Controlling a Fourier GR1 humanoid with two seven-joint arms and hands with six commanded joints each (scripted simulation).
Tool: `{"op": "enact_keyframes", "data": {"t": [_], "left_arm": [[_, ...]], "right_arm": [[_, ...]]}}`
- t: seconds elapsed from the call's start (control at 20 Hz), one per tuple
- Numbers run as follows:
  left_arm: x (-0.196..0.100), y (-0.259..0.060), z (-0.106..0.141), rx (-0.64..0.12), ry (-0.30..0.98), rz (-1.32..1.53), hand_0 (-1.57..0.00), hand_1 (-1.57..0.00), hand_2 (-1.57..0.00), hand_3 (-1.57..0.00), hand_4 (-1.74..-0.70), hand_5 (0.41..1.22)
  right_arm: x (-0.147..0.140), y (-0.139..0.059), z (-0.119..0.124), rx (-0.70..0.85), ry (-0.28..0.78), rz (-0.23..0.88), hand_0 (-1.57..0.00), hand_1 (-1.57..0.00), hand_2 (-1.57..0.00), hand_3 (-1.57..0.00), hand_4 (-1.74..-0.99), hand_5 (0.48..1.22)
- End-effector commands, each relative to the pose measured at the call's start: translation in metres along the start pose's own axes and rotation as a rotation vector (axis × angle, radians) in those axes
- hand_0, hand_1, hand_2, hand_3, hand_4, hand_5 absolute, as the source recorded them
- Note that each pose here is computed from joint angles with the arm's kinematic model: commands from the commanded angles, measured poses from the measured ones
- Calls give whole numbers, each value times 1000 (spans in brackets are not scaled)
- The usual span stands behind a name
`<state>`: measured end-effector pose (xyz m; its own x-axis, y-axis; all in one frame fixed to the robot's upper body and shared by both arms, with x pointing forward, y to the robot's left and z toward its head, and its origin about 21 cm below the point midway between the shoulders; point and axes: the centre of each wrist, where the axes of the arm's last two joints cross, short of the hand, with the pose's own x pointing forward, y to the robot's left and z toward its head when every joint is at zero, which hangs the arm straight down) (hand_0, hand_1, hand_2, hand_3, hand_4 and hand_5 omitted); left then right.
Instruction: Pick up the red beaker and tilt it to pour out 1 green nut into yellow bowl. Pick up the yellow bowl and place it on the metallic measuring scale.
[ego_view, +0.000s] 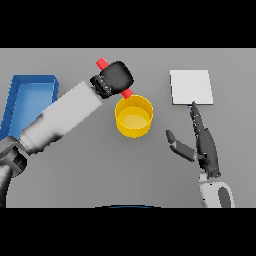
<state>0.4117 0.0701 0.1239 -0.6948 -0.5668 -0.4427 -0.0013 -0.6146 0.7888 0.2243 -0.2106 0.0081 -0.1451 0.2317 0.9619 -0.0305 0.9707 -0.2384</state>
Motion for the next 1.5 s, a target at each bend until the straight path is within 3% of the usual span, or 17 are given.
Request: {"op": "enact_keyframes", "data": {"t": [0.0,0.5,0.9,1.1,1.25,1.45], "left_arm": [[-1,-2,0,-10,-4,-44,-1571,-1571,-1571,-1525,-1733,1220],[10,8,-8,-58,-64,-430,-1571,-1571,-1571,-1566,-1734,1221],[17,51,-13,-33,-55,-697,-1571,-1571,-1571,-1570,-1732,1221],[-28,113,4,12,65,-732,-1571,-1571,-1571,-1571,-1727,1221],[-79,137,27,71,201,-626,-1571,-1571,-1571,-1571,-1720,1221],[-152,153,70,126,440,-165,-1571,-1571,-1571,-1523,-1731,1221]], "right_arm": [[1,-2,-1,-7,-4,4,1,1,1,1,-1193,578],[5,-4,-4,-14,-24,8,1,1,1,1,-1132,573],[4,-2,0,-30,-18,6,1,1,1,1,-1138,572],[9,0,-6,-21,-30,17,1,1,1,1,-1133,557],[5,0,-6,-6,-31,-3,1,1,1,1,-1128,554],[5,1,-6,26,-43,-14,1,1,1,1,-1102,572]]}}
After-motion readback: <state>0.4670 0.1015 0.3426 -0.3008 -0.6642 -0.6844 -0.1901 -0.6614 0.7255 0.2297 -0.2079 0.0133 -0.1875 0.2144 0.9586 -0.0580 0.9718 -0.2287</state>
